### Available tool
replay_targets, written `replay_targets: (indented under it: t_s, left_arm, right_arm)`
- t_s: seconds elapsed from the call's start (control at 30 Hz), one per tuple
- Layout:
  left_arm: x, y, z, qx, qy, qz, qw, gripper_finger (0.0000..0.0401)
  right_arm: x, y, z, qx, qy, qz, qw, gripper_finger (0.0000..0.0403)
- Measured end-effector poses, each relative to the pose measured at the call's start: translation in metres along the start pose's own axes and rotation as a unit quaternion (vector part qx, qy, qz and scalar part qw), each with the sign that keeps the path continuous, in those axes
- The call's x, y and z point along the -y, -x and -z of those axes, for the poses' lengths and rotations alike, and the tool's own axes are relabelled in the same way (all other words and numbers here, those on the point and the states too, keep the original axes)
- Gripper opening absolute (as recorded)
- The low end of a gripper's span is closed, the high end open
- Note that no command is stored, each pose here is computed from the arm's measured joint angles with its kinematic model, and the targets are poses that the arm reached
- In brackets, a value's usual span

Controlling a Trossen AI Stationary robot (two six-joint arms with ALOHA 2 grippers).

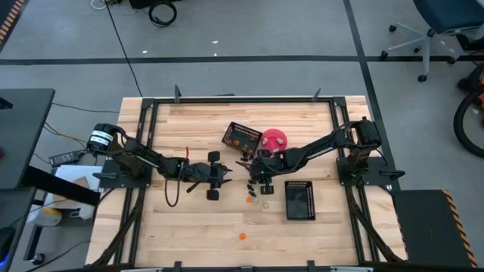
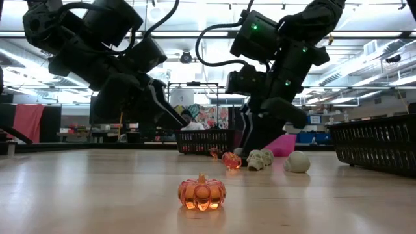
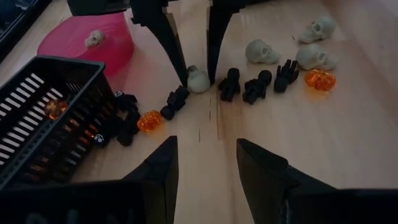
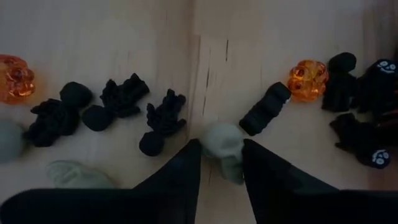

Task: Sort Halloween decoration
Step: Put the white skull toy into the pink bowl

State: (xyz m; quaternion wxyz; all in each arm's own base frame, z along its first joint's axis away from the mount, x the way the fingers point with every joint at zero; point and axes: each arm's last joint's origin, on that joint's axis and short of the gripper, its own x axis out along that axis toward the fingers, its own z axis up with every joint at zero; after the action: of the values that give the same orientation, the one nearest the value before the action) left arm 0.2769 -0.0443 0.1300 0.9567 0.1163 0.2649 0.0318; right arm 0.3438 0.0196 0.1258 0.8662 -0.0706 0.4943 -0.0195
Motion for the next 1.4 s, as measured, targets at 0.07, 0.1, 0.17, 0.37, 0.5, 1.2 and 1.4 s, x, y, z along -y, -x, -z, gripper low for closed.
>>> replay_targets:
  t_s: [0.07, 0.1, 0.17, 0.37, 0.5, 1.2, 1.4]
  left_arm:
    - [0.000, 0.000, 0.000, -0.001, 0.001, 0.000, 1.000, 0.0137]
    - [0.000, 0.000, 0.000, -0.001, 0.001, 0.000, 1.000, 0.0137]
    - [0.000, 0.000, 0.000, -0.002, 0.001, 0.000, 1.000, 0.0137]
    - [0.000, 0.000, 0.000, -0.002, 0.002, 0.000, 1.000, 0.0137]
    - [0.000, 0.000, 0.000, -0.002, 0.002, 0.000, 1.000, 0.0137]
    - [0.000, 0.000, 0.001, -0.003, 0.001, 0.001, 1.000, 0.0137]
    - [0.000, 0.000, 0.002, -0.012, 0.005, 0.001, 1.000, 0.0137]
  right_arm:
    - [0.000, 0.000, 0.000, -0.001, 0.000, 0.003, 1.000, 0.0109]
    - [0.001, 0.001, -0.001, -0.002, 0.000, 0.005, 1.000, 0.0108]
    - [0.001, 0.001, -0.002, -0.006, 0.002, 0.011, 1.000, 0.0107]
    - [0.005, 0.008, -0.012, -0.026, 0.008, 0.025, 0.999, 0.0103]
    - [0.006, 0.011, -0.015, -0.040, 0.012, 0.025, 0.999, 0.0102]
    - [0.006, 0.012, -0.021, -0.020, 0.006, 0.008, 1.000, 0.0192]
    - [0.007, 0.003, -0.009, 0.005, 0.004, -0.011, 1.000, 0.0188]
